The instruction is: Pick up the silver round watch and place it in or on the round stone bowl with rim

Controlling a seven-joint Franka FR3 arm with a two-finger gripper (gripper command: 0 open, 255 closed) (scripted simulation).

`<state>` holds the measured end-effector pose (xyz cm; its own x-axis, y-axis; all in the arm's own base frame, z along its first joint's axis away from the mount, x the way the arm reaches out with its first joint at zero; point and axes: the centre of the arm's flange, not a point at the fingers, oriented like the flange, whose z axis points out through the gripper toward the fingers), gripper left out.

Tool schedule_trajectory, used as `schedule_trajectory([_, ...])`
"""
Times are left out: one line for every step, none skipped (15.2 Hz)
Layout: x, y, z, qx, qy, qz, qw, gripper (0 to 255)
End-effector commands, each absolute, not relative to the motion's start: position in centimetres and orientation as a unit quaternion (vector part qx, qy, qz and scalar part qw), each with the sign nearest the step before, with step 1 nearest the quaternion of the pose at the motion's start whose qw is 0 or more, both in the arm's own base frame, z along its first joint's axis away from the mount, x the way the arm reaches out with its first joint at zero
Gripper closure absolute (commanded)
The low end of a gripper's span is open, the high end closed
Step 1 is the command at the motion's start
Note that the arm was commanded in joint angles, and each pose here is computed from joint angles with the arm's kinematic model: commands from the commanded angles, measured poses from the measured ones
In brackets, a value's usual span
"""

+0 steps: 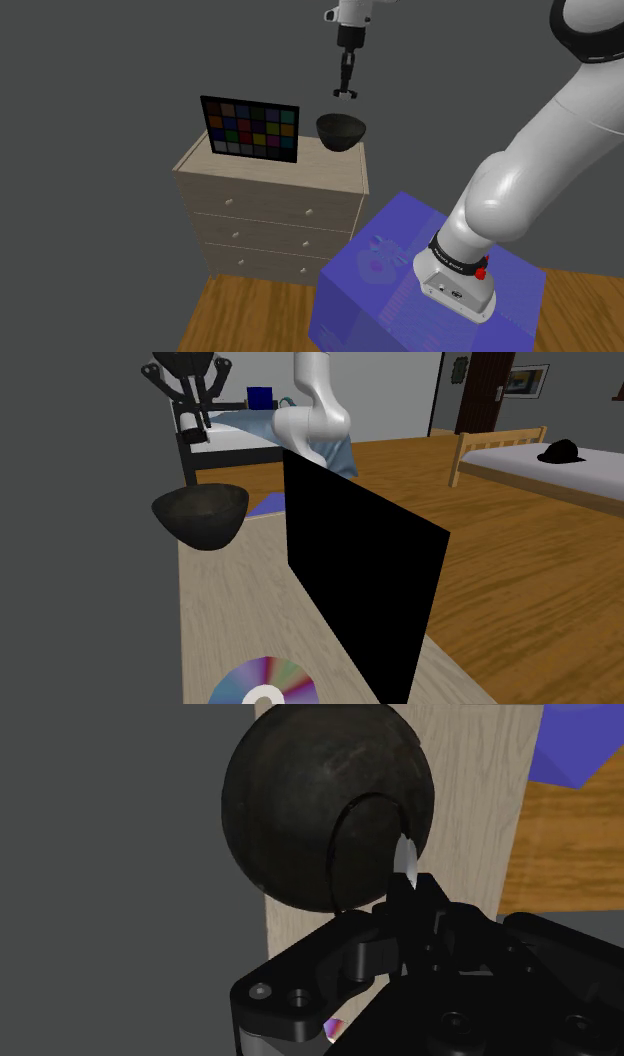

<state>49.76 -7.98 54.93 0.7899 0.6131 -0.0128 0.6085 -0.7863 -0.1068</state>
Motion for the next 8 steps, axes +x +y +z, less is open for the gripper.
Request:
schedule_trajectory([50.1,-8.9,54.7,-0.945,-0.324,0.024,0.048,255])
schedule_trajectory([50.1,-8.9,54.1,-0.945,-0.324,0.024,0.048,255])
schedule_trajectory([50.1,-8.9,53.6,-0.945,-0.324,0.024,0.048,255])
schedule_trajectory([50.1,-8.9,53.1,-0.945,-0.324,0.024,0.048,255])
schedule_trajectory([50.1,-8.9,52.5,-0.945,-0.324,0.024,0.048,255])
schedule_trajectory([50.1,-8.9,52.0,-0.945,-0.324,0.024,0.048,255])
schedule_trajectory([50.1,-8.9,51.5,-0.945,-0.324,0.024,0.048,255])
schedule_trajectory([50.1,-8.9,51.0,-0.945,-0.324,0.024,0.048,255])
